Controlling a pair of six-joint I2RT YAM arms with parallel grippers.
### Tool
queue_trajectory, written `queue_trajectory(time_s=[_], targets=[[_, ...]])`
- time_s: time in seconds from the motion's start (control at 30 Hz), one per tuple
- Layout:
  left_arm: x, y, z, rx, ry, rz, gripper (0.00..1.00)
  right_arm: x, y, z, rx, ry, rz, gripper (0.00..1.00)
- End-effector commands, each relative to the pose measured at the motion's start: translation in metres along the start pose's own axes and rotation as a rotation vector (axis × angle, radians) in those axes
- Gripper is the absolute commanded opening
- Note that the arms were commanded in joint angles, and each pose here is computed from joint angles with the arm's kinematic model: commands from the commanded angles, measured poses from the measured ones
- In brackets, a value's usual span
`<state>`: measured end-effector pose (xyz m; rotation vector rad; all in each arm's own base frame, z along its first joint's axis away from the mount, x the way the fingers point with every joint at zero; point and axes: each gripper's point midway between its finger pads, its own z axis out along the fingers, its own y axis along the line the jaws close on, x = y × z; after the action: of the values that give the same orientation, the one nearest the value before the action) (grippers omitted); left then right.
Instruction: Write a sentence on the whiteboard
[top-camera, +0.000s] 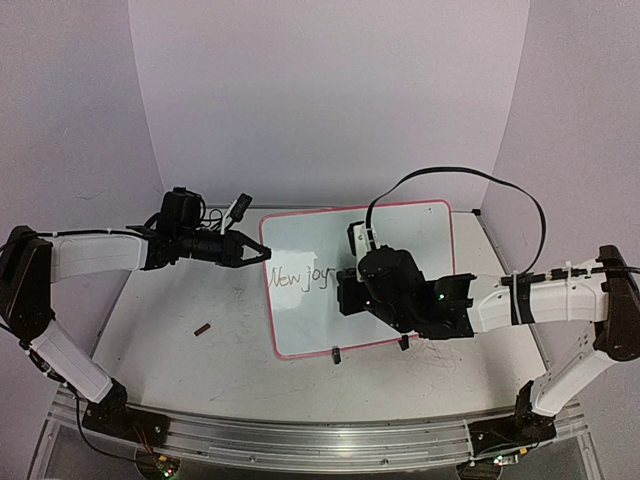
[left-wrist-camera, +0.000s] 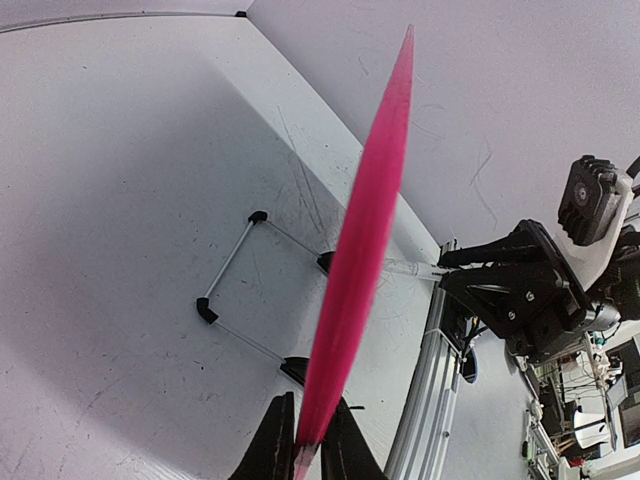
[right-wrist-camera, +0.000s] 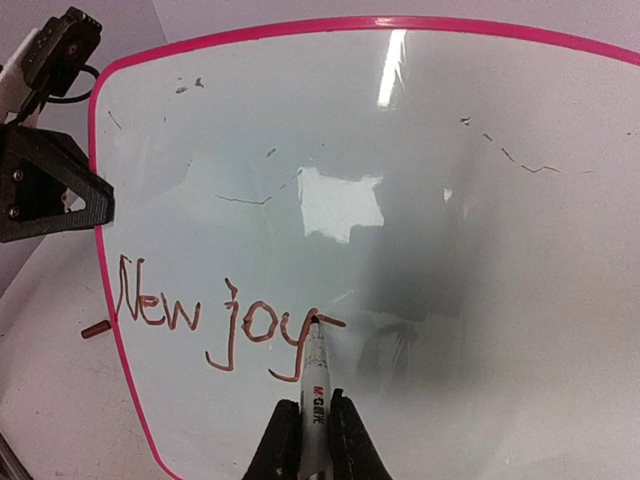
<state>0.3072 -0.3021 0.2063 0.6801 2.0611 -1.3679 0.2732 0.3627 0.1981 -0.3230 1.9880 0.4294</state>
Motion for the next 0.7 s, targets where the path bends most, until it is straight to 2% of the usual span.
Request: queue_trajectory(time_s=[0.0,0.67], targets=[[-0.001,-0.015,0.003,0.048,0.008,0.035,0.09,0.003,-0.003,-0.001,0.008,0.006,0.012,0.0],[0.0,-0.014,0.004,0.049,0.012,0.033,0.09,0.004,-0.017,-0.008,0.055,0.0,0.022,0.0]])
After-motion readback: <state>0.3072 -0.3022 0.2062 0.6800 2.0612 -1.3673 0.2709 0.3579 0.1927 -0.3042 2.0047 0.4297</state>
